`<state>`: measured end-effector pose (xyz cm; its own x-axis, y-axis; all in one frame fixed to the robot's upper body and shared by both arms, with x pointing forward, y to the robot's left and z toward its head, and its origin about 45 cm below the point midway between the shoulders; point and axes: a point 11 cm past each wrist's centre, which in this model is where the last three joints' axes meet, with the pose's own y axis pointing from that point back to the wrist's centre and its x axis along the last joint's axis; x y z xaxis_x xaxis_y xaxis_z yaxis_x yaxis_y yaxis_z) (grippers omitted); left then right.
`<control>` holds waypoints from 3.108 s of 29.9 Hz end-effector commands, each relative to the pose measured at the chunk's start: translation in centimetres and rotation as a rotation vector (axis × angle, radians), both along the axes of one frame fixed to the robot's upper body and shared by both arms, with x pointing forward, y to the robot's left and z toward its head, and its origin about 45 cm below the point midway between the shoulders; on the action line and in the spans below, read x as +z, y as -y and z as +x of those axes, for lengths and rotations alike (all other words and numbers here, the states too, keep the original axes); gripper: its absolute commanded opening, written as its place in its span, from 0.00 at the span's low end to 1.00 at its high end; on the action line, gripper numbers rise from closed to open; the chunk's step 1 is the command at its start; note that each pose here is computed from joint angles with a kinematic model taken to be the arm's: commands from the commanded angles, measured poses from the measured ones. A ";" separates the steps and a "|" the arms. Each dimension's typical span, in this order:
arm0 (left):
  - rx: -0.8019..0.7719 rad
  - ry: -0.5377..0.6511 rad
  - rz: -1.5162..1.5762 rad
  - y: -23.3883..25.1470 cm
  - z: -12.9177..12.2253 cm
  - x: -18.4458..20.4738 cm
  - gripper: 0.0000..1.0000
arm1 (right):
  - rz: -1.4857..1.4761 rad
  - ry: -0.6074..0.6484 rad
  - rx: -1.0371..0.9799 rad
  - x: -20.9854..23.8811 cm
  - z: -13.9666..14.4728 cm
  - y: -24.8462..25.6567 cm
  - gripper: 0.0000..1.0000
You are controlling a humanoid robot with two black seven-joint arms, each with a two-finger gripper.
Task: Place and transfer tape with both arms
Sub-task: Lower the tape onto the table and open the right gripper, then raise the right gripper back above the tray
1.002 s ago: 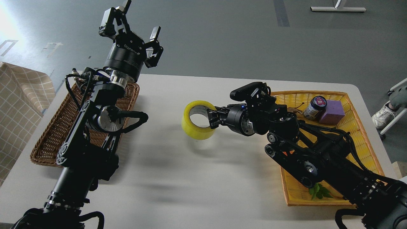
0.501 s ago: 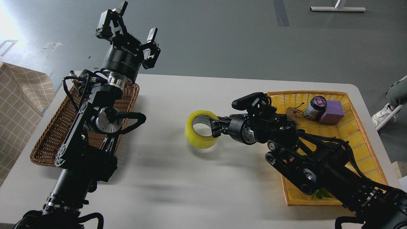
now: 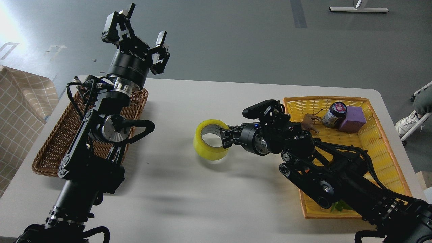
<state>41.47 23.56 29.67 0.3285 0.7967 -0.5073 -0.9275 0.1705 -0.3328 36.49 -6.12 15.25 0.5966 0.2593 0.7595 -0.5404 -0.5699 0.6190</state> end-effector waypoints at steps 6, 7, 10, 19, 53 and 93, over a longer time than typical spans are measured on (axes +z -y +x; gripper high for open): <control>-0.001 0.002 -0.001 0.0 0.0 0.0 0.98 | -0.009 -0.009 -0.007 -0.5 0.0 0.3 0.14; -0.001 0.002 -0.001 0.0 0.0 0.0 0.98 | -0.010 -0.010 -0.008 -0.5 0.0 0.3 0.14; 0.001 0.006 -0.002 -0.1 0.0 0.1 0.98 | -0.012 -0.010 -0.009 -0.5 0.1 0.4 0.19; 0.011 0.014 -0.001 -0.4 0.0 0.2 0.98 | -0.022 -0.021 -0.021 -1.0 0.1 0.8 0.37; 0.061 0.049 -0.016 -1.4 0.0 0.7 0.98 | 0.750 0.086 -0.410 14.4 7.3 7.7 1.00; -0.069 0.072 0.136 3.7 -0.8 3.9 0.98 | 1.902 -0.449 -0.397 23.5 4.3 16.5 1.00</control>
